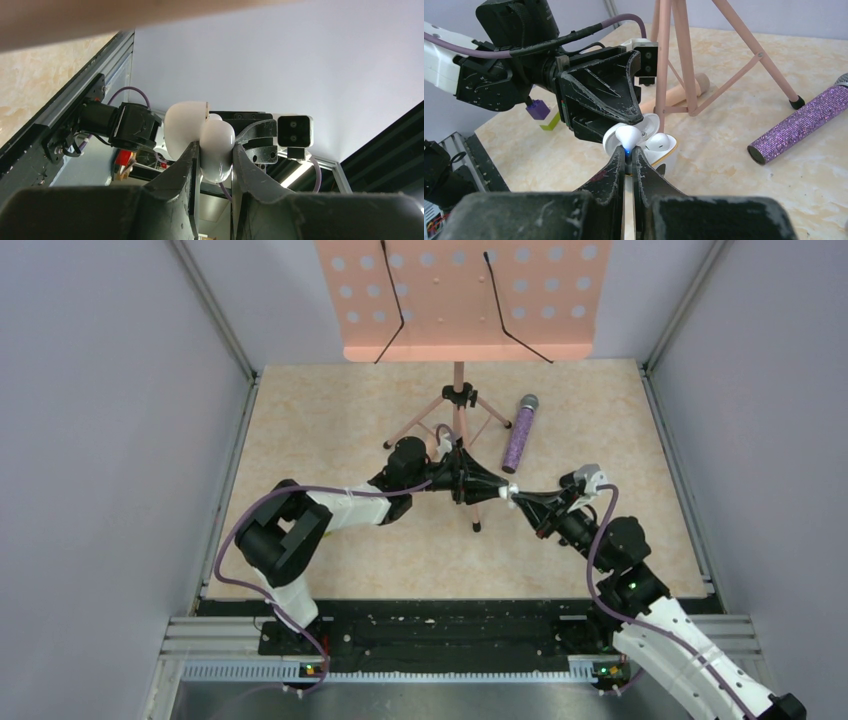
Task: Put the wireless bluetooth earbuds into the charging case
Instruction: Insert the left earbud into the left side groove of the charging case.
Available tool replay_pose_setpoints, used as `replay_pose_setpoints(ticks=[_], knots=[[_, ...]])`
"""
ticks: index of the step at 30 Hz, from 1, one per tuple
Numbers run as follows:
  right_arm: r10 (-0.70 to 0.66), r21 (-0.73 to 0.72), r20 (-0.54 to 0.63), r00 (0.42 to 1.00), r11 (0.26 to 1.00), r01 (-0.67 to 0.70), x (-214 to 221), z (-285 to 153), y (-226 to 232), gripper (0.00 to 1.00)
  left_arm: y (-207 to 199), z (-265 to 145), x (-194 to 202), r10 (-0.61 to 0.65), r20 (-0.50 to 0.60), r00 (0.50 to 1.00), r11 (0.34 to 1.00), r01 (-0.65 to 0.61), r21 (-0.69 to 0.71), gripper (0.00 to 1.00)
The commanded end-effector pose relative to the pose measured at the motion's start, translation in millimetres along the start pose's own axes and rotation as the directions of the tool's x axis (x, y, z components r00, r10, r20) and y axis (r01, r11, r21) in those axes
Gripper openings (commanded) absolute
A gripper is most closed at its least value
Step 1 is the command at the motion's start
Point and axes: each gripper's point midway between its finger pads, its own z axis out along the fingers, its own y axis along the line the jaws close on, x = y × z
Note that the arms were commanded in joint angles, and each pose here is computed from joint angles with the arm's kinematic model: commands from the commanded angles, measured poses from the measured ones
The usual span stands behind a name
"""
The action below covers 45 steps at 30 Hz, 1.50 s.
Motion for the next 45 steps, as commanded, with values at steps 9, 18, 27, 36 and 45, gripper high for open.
replay_pose_setpoints(ticks=[9, 18, 27, 36, 45], knots=[[-0.029, 0.010, -0.143, 0.989, 0.999, 0.031, 31, -1, 5, 0.00, -30, -2, 12, 0.095, -0.031, 0.995, 0.991, -0.091, 0.100, 0.00], [-0.033, 0.073, -0.117, 0.993, 0.996, 0.042, 25, -5, -5, 0.01, -34, -8, 11, 0.110, -0.005, 0.994, 0.988, -0.109, 0.106, 0.00], [-0.026, 0.042, -0.127, 0.992, 0.999, 0.032, 28, -1, 1, 0.19, -34, -8, 11, 0.126, -0.001, 0.992, 0.987, -0.125, 0.098, 0.00], [-0.016, 0.026, -0.098, 0.995, 1.000, 0.018, 15, 0, 7, 0.33, -31, -7, 10, 0.144, 0.003, 0.990, 0.987, -0.144, 0.076, 0.00], [0.022, 0.041, -0.038, 0.999, 0.999, -0.020, -23, 1, 14, 0.62, -23, -7, 9, 0.171, 0.007, 0.985, 0.985, -0.171, 0.035, 0.00]])
